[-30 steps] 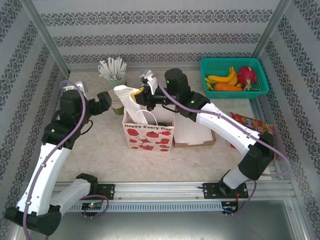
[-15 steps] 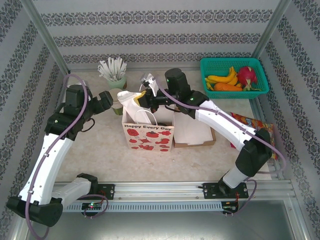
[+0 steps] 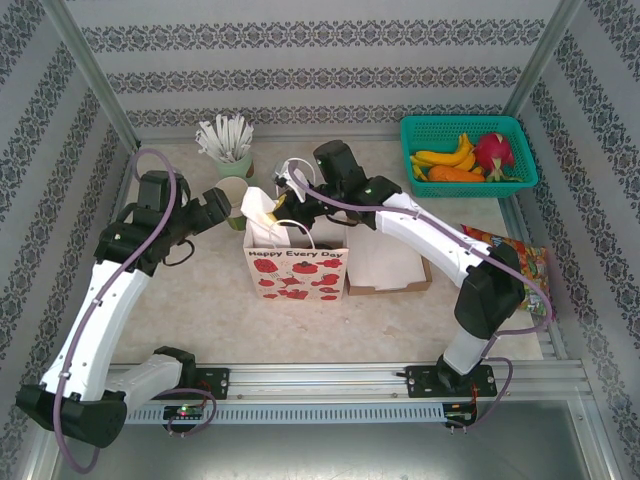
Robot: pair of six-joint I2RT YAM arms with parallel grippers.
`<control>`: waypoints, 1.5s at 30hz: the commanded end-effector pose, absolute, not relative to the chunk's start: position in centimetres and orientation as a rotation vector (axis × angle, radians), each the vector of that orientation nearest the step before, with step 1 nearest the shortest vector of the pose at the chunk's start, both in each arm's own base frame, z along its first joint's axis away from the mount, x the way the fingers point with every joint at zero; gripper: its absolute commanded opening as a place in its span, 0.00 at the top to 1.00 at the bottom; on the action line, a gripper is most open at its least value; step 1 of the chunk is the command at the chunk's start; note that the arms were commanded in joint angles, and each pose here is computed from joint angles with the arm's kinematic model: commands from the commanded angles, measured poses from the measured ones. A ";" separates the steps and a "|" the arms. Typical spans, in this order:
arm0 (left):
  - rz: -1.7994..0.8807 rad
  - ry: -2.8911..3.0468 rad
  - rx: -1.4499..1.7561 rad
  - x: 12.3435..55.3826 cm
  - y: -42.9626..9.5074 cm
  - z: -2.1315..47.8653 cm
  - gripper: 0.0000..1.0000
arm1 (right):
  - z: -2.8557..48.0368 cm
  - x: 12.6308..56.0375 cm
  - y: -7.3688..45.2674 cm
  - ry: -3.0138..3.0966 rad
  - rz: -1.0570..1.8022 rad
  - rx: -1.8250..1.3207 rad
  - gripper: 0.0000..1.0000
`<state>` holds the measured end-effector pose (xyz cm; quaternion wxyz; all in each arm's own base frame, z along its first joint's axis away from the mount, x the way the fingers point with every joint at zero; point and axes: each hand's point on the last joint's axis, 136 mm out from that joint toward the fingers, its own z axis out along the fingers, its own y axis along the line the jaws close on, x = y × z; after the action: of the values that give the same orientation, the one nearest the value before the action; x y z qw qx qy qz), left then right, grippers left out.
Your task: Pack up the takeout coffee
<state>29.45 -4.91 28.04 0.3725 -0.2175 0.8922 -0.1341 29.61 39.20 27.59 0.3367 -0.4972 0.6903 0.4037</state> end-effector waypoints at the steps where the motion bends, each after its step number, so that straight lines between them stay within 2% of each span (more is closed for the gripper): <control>1: -0.333 2.367 -0.642 28.6 -4.7 25.8 0.00 | 27.2 28.9 39.4 1.785 1.016 -1.399 1.00; 10: -0.433 2.428 -0.656 28.5 -6.3 24.3 0.00 | 26.4 28.3 39.9 1.795 0.989 -1.463 1.00; 19: -0.453 2.334 -0.530 28.8 -6.4 27.3 0.00 | 26.9 27.3 37.9 1.765 0.878 -1.495 1.00; 25: -0.676 2.216 -0.082 28.6 -10.9 31.4 0.00 | 27.6 26.6 37.8 1.717 0.905 -1.498 1.00; 31: -0.714 2.038 0.239 27.8 -13.0 35.4 0.06 | 26.8 26.7 38.5 1.689 0.915 -1.532 1.00; 38: -0.776 2.047 0.469 27.6 -15.1 34.7 0.25 | 28.0 26.5 38.6 1.639 0.921 -1.521 0.99; 42: -0.758 2.032 0.521 28.4 -15.4 34.6 0.43 | 28.8 26.3 38.7 1.608 0.937 -1.520 0.99; 45: -0.771 2.042 0.540 29.1 -15.8 34.3 0.49 | 28.8 26.0 38.7 1.598 0.947 -1.522 0.99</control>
<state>28.64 -15.29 32.45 0.4043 0.1745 0.8436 -0.3074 27.18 38.42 27.47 0.3452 -0.5748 0.6527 0.3527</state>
